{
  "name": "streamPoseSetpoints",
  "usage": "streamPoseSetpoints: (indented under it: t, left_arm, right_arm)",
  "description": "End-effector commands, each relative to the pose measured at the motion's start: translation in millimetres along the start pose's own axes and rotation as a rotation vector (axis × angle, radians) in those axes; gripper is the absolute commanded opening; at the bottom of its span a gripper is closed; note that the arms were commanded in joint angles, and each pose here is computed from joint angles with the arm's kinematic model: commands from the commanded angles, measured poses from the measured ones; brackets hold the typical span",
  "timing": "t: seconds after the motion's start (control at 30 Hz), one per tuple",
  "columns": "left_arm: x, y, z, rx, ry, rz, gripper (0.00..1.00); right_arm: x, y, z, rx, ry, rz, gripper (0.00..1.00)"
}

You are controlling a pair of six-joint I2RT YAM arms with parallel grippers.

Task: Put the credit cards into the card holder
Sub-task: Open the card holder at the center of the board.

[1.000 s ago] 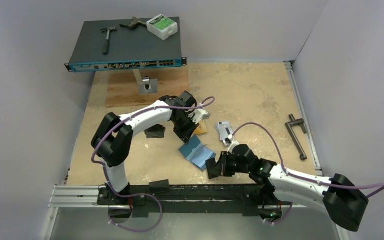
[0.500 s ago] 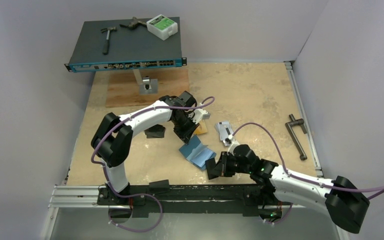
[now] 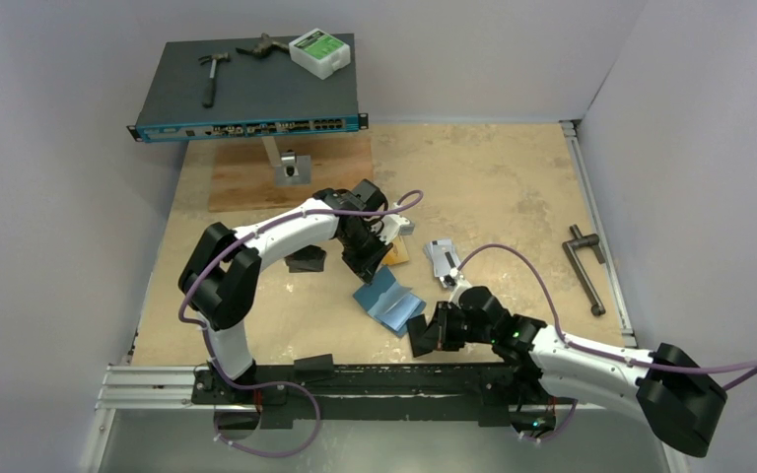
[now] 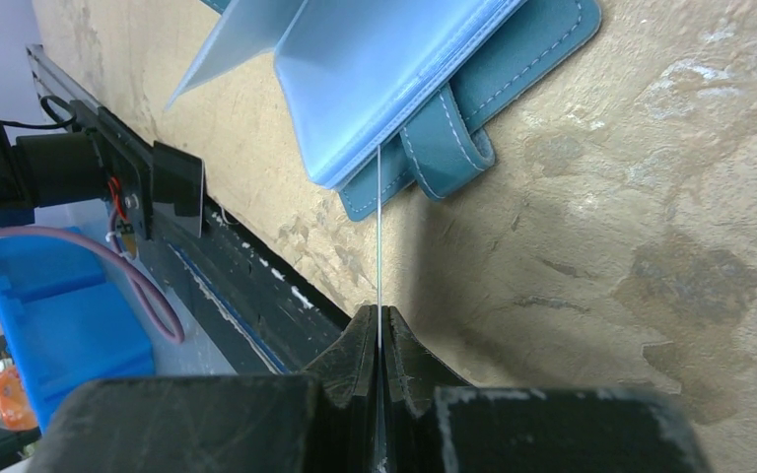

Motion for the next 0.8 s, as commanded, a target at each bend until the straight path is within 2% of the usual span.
streamPoseSetpoints:
  t: [0.0,0.47,0.77]
  left_arm:
    - [-10,12,-5,-0.002,-0.014,-0.063,0.00]
    - [-9,12,-7,0.006,-0.014,-0.066,0.00]
    - [-10,13,-6,0.005,-0.014,-0.071,0.00]
  right_arm:
    - [0,1,4,-0.026,0.005,0.005,0.00]
    - [1,1,11,-0.046,0.033,0.030,0.00]
    - [4,14,26,-0.126,0.058,0.044,0.00]
Point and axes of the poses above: each gripper's point midway between its finger pads, its own y axis back along the fingers, its own z axis along the line the jaws close on, x = y × z, the point moved 4 cm from there along y, back along the fingers, and after that the axes turned 15 degrees about -y, right-handed, at the moved point
